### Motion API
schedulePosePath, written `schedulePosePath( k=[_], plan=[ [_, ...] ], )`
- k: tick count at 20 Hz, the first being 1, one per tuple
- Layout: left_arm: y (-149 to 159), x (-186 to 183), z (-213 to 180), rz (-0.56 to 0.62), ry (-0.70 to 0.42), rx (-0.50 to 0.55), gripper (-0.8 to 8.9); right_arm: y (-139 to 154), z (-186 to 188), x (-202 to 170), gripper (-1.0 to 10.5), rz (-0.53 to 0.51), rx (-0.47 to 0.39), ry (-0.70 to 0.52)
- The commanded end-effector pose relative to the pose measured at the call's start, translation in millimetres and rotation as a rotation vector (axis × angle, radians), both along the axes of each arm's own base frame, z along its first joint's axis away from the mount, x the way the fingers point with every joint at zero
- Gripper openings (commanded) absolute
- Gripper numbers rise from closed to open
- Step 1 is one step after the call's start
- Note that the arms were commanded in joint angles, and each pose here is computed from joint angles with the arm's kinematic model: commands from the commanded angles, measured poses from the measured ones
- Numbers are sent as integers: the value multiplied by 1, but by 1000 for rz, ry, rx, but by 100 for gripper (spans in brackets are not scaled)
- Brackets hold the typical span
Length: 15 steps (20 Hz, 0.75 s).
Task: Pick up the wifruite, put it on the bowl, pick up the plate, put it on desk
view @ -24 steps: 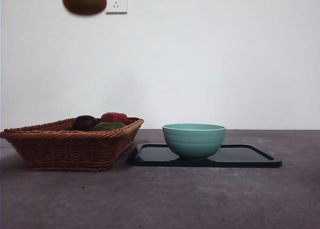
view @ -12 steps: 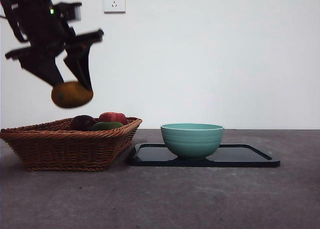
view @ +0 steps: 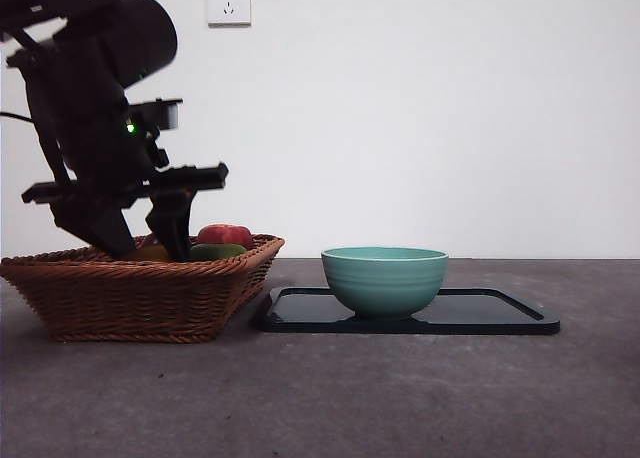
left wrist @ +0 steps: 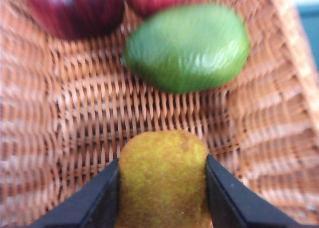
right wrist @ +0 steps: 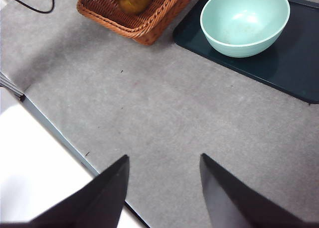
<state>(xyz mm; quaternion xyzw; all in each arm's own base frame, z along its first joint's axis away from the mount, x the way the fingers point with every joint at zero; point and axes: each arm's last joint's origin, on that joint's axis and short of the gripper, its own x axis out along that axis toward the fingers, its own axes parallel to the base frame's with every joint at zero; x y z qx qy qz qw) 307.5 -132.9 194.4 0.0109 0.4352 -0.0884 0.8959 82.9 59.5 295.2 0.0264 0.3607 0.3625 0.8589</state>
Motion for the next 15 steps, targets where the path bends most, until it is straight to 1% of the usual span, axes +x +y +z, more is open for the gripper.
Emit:
schedulePosePath(
  k=[1,5,7,8,11,15],
  plan=[
    [-4,4,-9,10,15,13,83,1,3,0,225,-1,13,-8],
    [-6,3,-13,3,30,19,106,1,3,1,225,-1,14,-9],
    [-7,3,-12,0,29,18,267,1,3,1,225,-1,13,-8],
    [-7,2,-10,-1,26,17,322,1,3,1,225,-1,14,-8],
    [-5,-2,3,-1,-5,3,345,1,3,1,225,-3,15,-6],
    [1,-14,40,-7,-99,-34,345,1,3,1,225,-3,15,-7]
  ],
)
